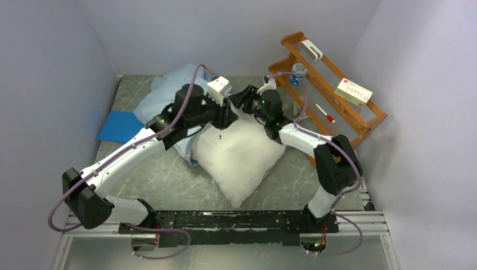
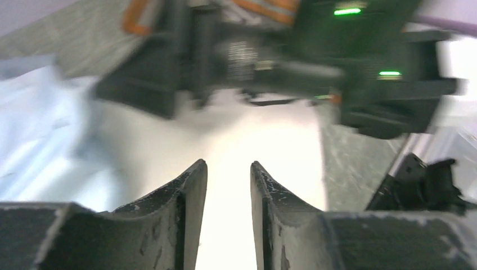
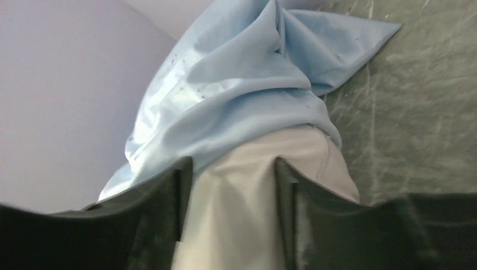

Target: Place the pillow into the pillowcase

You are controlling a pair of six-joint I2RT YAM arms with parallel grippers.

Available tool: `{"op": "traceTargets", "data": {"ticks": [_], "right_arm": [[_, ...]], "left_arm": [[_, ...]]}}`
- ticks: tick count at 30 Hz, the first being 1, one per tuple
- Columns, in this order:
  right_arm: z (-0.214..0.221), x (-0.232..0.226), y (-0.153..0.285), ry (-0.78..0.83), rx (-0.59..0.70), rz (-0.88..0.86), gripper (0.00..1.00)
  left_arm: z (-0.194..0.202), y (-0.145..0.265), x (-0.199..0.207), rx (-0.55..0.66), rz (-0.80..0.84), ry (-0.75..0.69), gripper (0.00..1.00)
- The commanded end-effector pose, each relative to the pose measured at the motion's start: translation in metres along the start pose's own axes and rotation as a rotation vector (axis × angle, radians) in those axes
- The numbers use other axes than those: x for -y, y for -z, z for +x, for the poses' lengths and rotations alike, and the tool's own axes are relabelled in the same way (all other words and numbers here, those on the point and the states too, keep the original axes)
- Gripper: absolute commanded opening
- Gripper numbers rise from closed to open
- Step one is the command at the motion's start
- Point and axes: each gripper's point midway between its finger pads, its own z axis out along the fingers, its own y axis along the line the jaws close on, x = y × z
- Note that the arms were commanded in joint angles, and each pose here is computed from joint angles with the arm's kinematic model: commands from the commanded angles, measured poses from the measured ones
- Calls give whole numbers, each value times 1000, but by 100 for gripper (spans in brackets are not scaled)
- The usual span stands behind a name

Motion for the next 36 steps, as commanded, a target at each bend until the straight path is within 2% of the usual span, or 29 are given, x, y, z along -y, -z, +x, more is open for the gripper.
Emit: {"op": "traceTargets", "data": {"ticks": [1,3,6,7,12,14,16,18,22,27,29,31,32,35,36], "right_arm": [[-20,-29,30,211,-38,-50,67],[-23,-37,45,298,-77,-63,75],[-16,-43,62,400,-191,-73,97],[-10,-49,67,424,-231,-97,99],[27,-72,87,615,-380,-157,100],[48,-83,91,717,-434,-166,100],[66,-86,93,805,-477,-145,100],[78,-81,91,886,-500,-102,100],[97,-58,83,1017,-545,6,100],[145,-17,68,1140,-688,97,99],[162,-1,60,1132,-739,128,93],[172,4,51,1108,-762,133,83],[175,3,47,1084,-765,126,72],[166,-15,33,996,-694,94,11],[161,-25,30,967,-667,66,0]], "left_arm": [[-7,39,-66,14,-221,109,42],[-8,58,-89,34,-323,133,45],[4,84,-122,0,-474,158,49],[9,92,-135,-5,-526,182,50],[37,121,-173,3,-596,319,60],[50,129,-186,2,-612,377,71],[62,136,-195,1,-607,433,77],[73,143,-205,5,-614,481,88],[91,150,-213,12,-652,525,89],[111,146,-211,-17,-632,544,87],[116,147,-211,-32,-635,535,86],[119,149,-209,-40,-634,519,83],[121,150,-209,-44,-634,512,82],[123,154,-206,-57,-634,472,79],[122,156,-205,-56,-631,459,77]]}}
